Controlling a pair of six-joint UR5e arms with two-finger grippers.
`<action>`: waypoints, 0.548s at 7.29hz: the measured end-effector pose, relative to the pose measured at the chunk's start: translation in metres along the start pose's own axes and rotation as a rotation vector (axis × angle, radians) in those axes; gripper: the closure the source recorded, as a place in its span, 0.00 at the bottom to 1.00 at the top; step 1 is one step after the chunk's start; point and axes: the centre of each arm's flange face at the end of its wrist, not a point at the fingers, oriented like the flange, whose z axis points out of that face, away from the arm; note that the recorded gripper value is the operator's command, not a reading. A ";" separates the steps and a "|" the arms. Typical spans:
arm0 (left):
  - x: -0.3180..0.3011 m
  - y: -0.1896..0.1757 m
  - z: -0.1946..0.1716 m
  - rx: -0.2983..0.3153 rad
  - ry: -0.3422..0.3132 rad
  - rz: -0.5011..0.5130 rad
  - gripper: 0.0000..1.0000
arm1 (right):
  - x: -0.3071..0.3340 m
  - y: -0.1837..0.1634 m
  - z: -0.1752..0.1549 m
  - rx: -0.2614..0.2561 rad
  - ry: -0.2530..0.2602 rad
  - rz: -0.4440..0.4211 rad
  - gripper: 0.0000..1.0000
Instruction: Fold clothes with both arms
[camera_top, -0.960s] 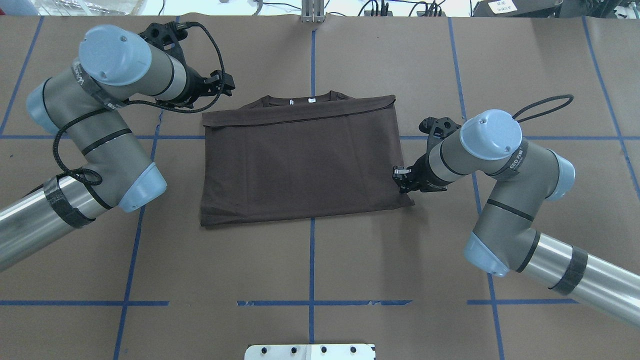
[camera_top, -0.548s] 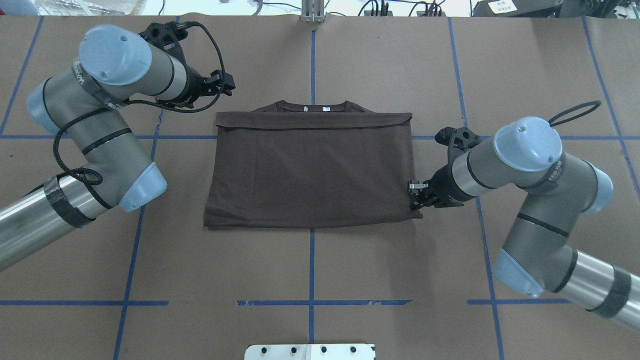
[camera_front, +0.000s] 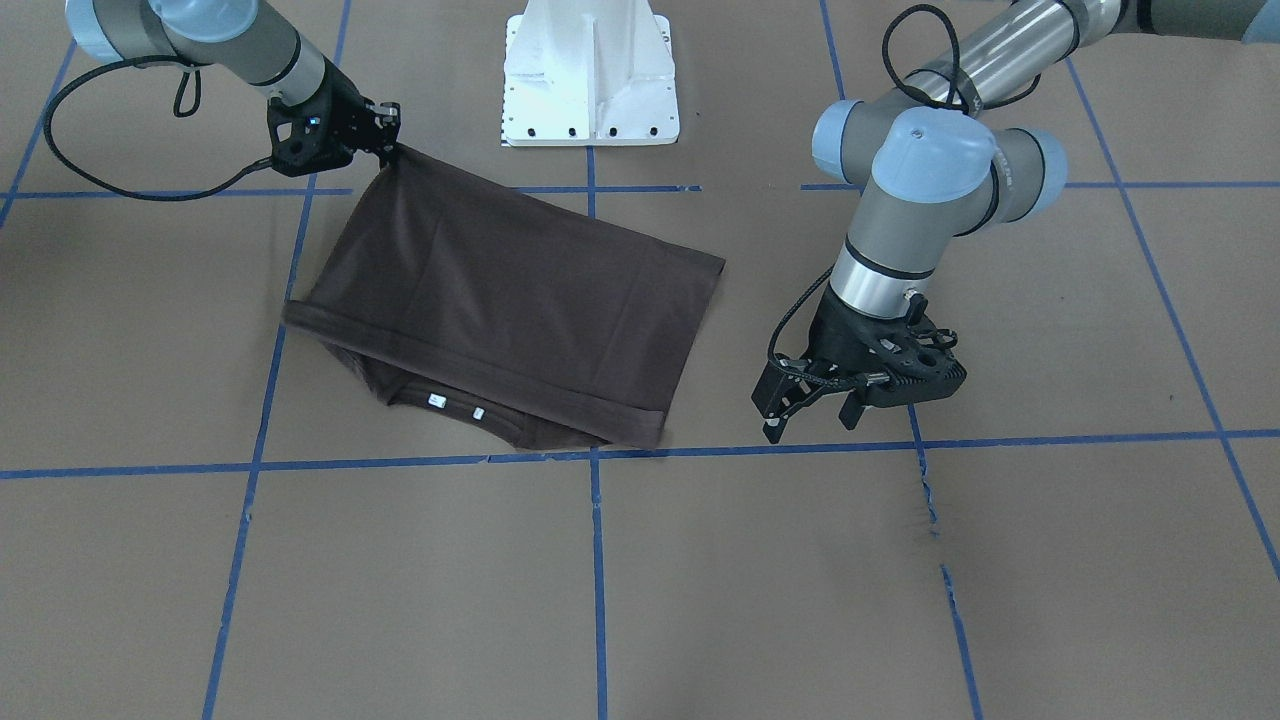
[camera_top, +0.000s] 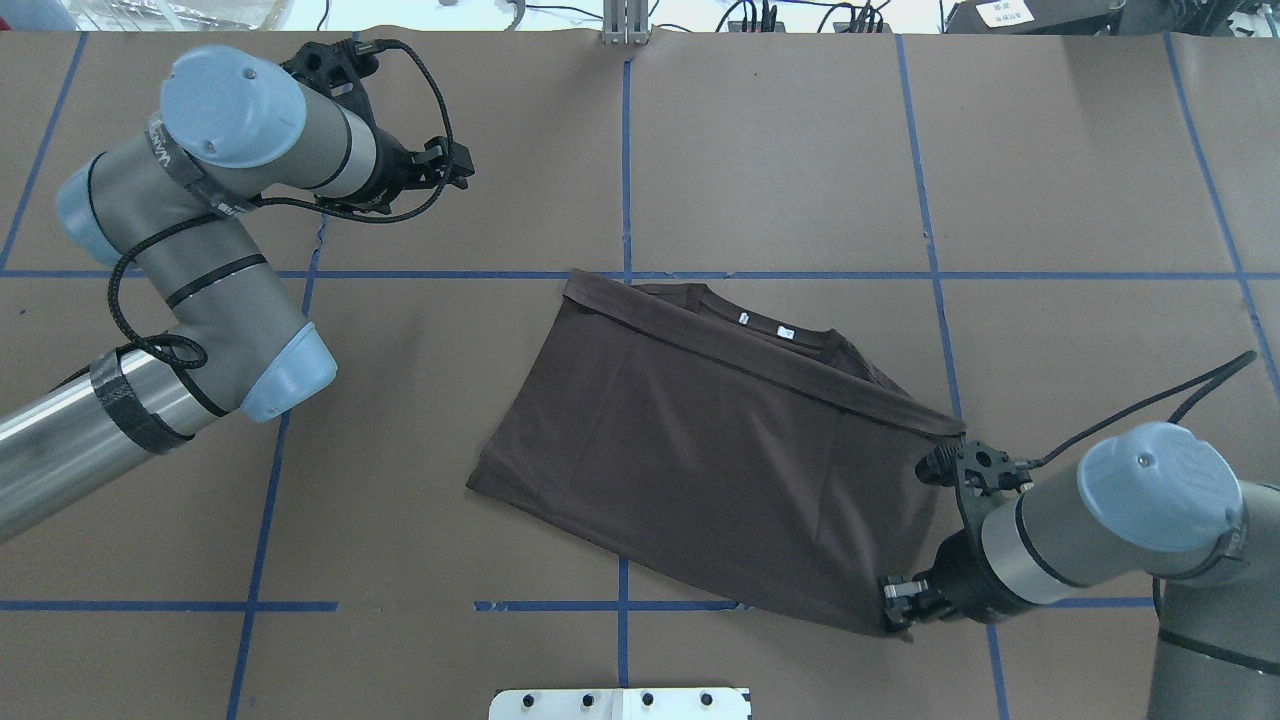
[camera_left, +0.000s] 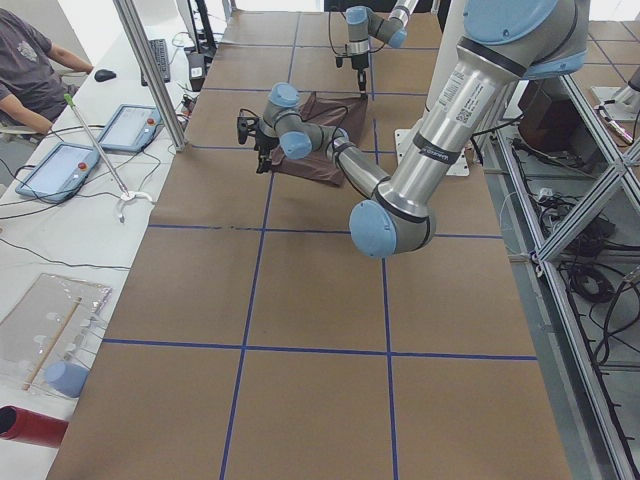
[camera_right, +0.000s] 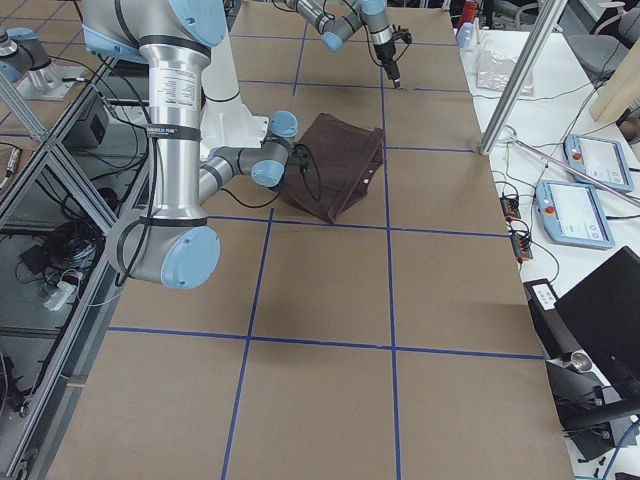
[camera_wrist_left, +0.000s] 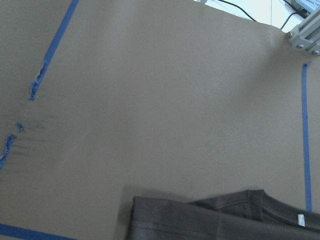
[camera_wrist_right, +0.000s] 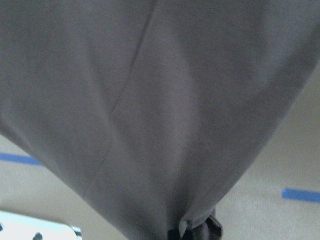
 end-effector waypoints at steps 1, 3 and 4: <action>0.001 0.000 -0.001 0.002 0.007 0.002 0.01 | -0.006 0.022 0.002 -0.040 -0.006 -0.019 0.00; 0.009 0.012 -0.008 -0.019 0.043 -0.028 0.02 | -0.029 0.017 -0.023 0.011 -0.066 -0.034 0.00; 0.016 0.037 -0.010 -0.072 0.062 -0.095 0.04 | -0.036 -0.009 -0.045 0.105 -0.096 -0.017 0.00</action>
